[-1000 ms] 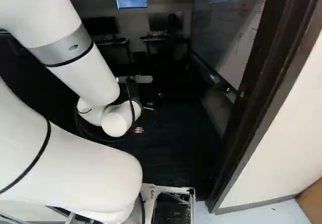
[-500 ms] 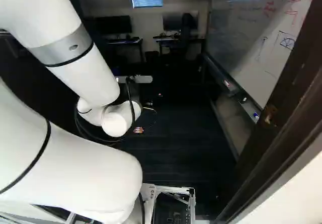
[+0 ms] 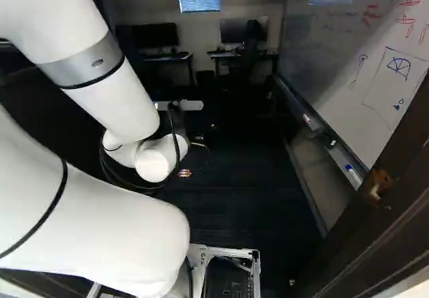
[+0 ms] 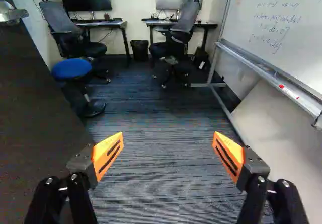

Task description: Open the door and move inside

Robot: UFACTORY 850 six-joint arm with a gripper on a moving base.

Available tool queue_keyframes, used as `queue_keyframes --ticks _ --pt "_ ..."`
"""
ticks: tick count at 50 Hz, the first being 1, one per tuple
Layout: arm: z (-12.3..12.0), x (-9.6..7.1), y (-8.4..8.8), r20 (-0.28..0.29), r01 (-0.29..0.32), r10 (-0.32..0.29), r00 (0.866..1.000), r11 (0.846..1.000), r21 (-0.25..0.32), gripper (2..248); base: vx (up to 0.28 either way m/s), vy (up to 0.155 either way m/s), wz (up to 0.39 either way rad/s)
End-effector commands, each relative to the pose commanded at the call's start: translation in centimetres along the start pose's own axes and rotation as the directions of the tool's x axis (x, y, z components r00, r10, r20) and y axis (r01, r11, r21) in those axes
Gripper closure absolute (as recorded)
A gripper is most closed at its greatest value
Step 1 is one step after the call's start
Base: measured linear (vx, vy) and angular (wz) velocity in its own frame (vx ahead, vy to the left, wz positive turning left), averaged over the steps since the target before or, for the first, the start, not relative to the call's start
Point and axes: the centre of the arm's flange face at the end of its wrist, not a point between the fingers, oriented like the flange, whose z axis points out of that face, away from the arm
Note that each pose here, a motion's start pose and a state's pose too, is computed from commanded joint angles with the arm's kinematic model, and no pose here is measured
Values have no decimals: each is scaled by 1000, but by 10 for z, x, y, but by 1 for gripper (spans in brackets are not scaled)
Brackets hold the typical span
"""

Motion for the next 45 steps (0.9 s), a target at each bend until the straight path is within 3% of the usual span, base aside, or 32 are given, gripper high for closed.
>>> queue_keyframes --ticks 45 --pt "0 0 0 0 0 0 1000 1000 0 3 177 -29 -1"
